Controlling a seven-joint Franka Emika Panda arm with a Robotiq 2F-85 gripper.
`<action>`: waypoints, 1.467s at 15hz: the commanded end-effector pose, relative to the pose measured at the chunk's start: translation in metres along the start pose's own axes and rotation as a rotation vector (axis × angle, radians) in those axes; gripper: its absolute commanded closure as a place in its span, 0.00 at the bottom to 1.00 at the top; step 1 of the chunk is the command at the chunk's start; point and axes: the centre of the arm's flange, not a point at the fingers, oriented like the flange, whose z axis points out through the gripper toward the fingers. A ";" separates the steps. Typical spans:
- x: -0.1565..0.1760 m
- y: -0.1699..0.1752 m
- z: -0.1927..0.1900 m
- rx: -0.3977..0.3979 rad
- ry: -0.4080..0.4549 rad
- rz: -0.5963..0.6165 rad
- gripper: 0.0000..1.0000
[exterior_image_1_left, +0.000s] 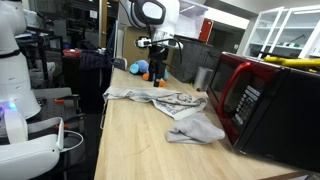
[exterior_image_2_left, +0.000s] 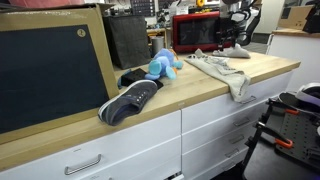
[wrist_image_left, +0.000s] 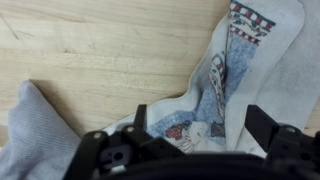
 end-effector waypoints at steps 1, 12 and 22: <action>-0.047 -0.010 -0.003 0.053 0.054 -0.104 0.00; -0.121 -0.062 0.026 0.097 0.061 -0.380 0.00; -0.120 -0.089 0.049 0.059 0.197 -0.417 0.00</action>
